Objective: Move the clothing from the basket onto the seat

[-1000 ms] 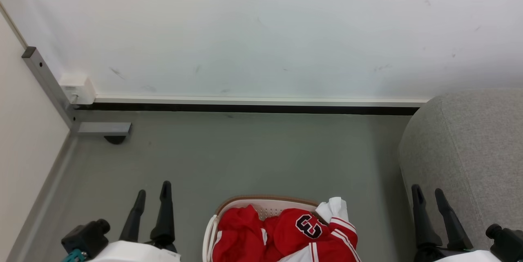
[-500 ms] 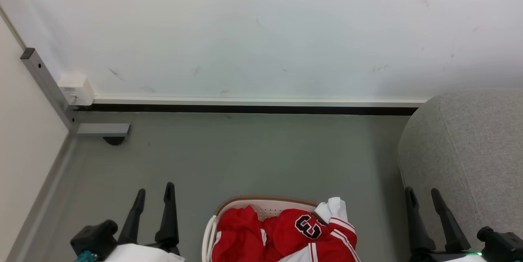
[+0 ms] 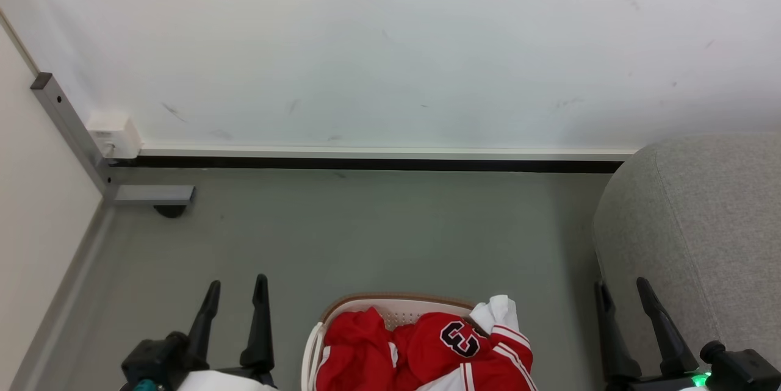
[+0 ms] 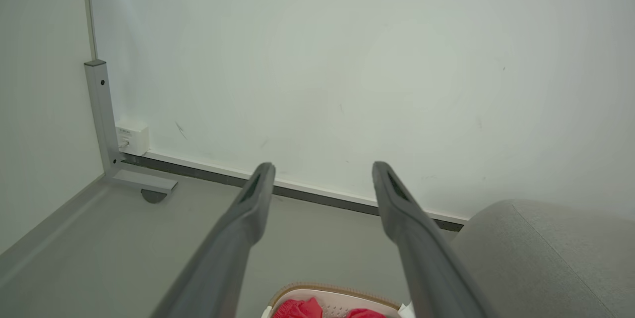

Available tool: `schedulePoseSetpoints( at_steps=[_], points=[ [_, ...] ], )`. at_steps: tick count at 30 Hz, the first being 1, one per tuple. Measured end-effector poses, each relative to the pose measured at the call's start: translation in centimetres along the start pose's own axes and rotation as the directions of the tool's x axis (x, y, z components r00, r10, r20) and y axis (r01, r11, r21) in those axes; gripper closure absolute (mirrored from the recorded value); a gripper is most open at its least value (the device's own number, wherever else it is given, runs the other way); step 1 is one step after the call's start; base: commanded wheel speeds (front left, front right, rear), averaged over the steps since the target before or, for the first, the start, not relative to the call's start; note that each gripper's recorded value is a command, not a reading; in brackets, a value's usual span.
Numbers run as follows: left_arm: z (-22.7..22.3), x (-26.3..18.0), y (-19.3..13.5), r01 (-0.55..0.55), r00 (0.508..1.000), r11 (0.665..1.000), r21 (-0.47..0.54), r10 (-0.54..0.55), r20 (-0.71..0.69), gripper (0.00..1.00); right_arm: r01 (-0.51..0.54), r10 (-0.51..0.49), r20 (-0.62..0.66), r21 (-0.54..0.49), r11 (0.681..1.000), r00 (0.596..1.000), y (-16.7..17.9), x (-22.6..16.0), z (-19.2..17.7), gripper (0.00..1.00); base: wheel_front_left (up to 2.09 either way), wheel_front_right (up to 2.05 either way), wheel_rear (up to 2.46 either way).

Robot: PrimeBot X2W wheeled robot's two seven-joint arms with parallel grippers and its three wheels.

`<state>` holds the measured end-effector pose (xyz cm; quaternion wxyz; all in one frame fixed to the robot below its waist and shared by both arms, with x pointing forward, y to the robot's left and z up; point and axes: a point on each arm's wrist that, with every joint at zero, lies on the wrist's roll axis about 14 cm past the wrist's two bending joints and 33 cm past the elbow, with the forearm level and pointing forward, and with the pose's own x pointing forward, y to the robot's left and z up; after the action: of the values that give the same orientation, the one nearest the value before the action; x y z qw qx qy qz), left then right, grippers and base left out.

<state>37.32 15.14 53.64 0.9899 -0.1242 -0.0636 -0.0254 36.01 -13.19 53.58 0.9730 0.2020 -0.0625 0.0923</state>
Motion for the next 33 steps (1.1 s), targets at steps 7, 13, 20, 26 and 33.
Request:
schedulePoseSetpoints(
  at_steps=[7,13,20,26,33],
  points=[
    [0.1,-0.1,-0.3,0.013,1.000,0.998,0.057,-0.013,0.010,0.00,-0.012,0.012,-0.004,-0.039,0.999,1.000,0.3,-0.3,-0.3,0.00,0.00,0.00,0.00],
    [0.5,-0.1,-0.7,0.027,0.999,0.994,0.102,-0.030,0.030,0.00,-0.026,0.026,-0.001,-0.074,0.997,1.000,0.6,-0.3,-0.3,0.00,0.00,0.00,0.00],
    [0.7,-0.1,-1.2,0.045,0.998,0.988,0.148,-0.052,0.046,0.00,-0.041,0.042,0.006,-0.114,0.993,0.999,0.9,-0.4,-0.2,0.00,0.00,0.00,0.00],
    [1.0,-0.1,-1.6,0.057,0.996,0.982,0.180,-0.068,0.059,0.00,-0.051,0.053,0.014,-0.140,0.989,0.998,1.2,-0.5,0.0,0.00,0.00,0.00,0.00],
    [1.0,-0.2,-2.0,0.073,0.994,0.973,0.218,-0.089,0.066,0.00,-0.058,0.063,0.020,-0.173,0.983,0.998,1.3,-0.6,0.0,0.00,0.00,0.00,0.00]
  ],
)
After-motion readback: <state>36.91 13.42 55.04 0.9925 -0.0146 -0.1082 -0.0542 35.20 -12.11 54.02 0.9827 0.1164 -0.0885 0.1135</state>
